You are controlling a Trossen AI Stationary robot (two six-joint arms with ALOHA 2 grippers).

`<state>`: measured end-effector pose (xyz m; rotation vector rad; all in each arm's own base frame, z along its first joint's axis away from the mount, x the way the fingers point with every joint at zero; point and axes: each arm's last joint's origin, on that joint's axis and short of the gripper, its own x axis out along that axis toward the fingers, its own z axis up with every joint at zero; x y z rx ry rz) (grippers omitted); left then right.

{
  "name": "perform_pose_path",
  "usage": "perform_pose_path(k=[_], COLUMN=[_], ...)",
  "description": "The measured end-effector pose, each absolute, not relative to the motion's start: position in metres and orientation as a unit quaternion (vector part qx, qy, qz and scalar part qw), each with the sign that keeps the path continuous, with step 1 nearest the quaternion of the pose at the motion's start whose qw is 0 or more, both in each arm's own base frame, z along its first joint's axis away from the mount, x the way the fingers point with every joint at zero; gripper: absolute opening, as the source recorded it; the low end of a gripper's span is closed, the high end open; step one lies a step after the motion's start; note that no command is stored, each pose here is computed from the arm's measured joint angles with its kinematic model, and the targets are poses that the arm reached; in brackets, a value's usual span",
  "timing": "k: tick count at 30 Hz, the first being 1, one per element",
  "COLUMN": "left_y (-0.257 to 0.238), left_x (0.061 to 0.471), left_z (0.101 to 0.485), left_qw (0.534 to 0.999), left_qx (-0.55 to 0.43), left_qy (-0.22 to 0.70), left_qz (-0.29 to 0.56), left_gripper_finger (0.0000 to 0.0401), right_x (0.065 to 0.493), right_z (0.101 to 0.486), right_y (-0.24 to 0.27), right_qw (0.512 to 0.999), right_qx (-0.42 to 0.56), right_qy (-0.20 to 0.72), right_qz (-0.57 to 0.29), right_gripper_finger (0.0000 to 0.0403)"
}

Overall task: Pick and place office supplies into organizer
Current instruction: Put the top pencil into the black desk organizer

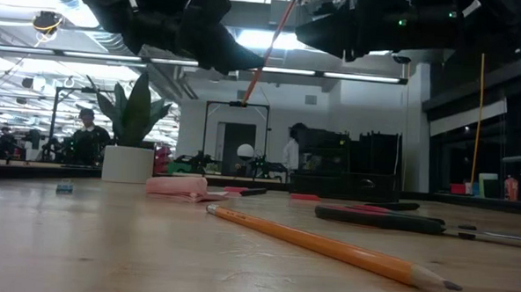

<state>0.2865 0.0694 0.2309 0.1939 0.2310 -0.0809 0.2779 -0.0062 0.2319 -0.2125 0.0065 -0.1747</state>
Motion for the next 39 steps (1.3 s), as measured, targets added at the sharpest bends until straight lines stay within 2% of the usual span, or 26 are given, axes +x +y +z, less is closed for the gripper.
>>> perform_pose_path(k=[4,21,28,33,36,39], left_y=[0.069,0.065,0.065,0.065,0.065,0.065], left_x=[0.287,0.29,0.29,0.29,0.29,0.29], left_z=[0.232,0.234,0.234,0.234,0.234,0.234], left_qw=[0.988,0.989,0.989,0.989,0.989,0.988], left_qx=[0.098,0.109,0.11,0.11,0.11,0.116], left_qy=[0.11,0.087,0.087,0.087,0.087,0.087], left_qz=[-0.04,-0.045,-0.046,-0.046,-0.045,-0.046], left_gripper_finger=[0.0015,0.0015,0.0016,0.0016,0.0016,0.0016], right_x=[0.28,0.31,0.313,0.313,0.313,0.313], right_z=[0.237,0.244,0.253,0.253,0.253,0.253], right_y=[-0.005,-0.017,-0.015,-0.016,-0.017,-0.016], right_qw=[0.992,0.99,0.993,0.993,0.992,0.992], right_qx=[-0.105,-0.111,-0.112,-0.116,-0.119,-0.122], right_qy=[-0.006,0.013,-0.007,-0.007,-0.007,-0.007], right_qz=[-0.068,-0.084,-0.035,-0.038,-0.039,-0.038], right_gripper_finger=[0.0156,0.0156,0.0156,0.0156,0.0146,0.012])
